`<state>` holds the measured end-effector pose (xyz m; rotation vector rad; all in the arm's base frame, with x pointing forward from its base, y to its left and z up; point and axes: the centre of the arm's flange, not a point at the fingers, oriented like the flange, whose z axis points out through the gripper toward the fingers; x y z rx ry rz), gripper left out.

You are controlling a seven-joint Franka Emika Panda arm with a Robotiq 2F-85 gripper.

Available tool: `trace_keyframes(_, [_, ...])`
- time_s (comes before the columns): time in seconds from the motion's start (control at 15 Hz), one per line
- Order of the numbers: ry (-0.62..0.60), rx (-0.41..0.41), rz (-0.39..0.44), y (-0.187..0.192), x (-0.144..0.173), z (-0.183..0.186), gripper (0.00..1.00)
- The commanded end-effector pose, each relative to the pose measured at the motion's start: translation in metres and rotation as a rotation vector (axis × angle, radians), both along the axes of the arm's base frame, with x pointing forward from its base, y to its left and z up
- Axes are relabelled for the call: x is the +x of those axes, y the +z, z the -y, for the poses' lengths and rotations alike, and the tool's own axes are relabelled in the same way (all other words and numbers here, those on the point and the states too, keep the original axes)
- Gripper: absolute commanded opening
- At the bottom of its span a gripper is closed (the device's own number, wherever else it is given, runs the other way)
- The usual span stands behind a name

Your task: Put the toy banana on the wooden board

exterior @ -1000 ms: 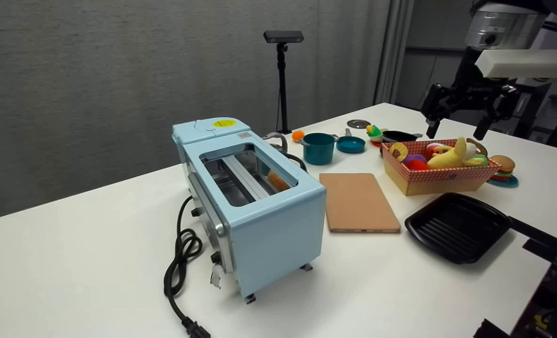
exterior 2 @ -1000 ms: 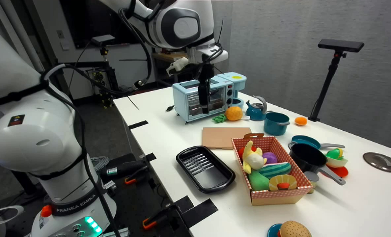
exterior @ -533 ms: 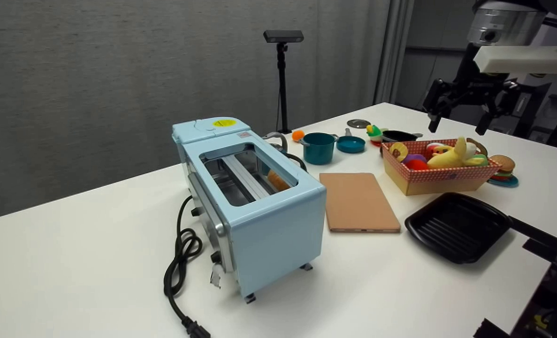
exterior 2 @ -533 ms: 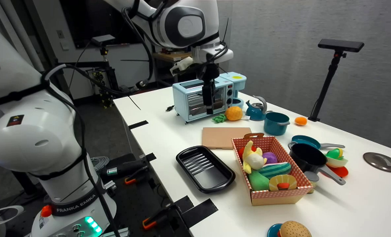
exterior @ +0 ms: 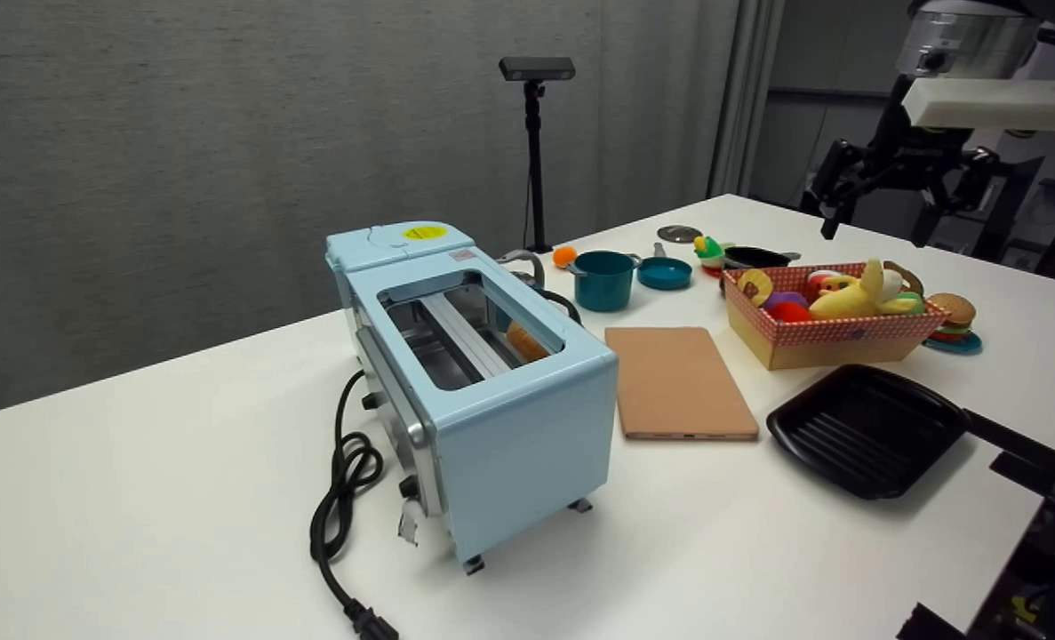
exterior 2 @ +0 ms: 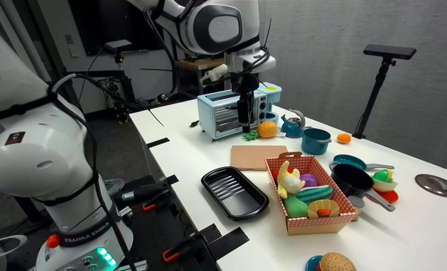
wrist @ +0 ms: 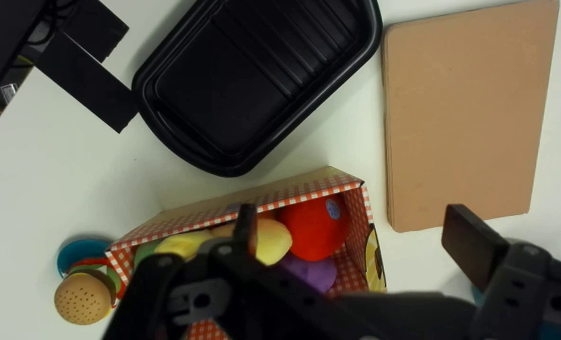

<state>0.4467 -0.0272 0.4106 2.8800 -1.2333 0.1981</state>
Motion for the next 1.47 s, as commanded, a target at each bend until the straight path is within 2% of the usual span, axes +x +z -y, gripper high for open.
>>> trace_keyframes(0.0, [-0.041, -0.023, 0.028, 0.001, 0.007, 0.012, 1.0])
trace_keyframes(0.47, [-0.096, -0.025, 0.061, 0.005, 0.008, 0.039, 1.0])
trace_keyframes(1.4, [-0.212, -0.025, 0.073, 0.0, 0.005, 0.099, 1.0])
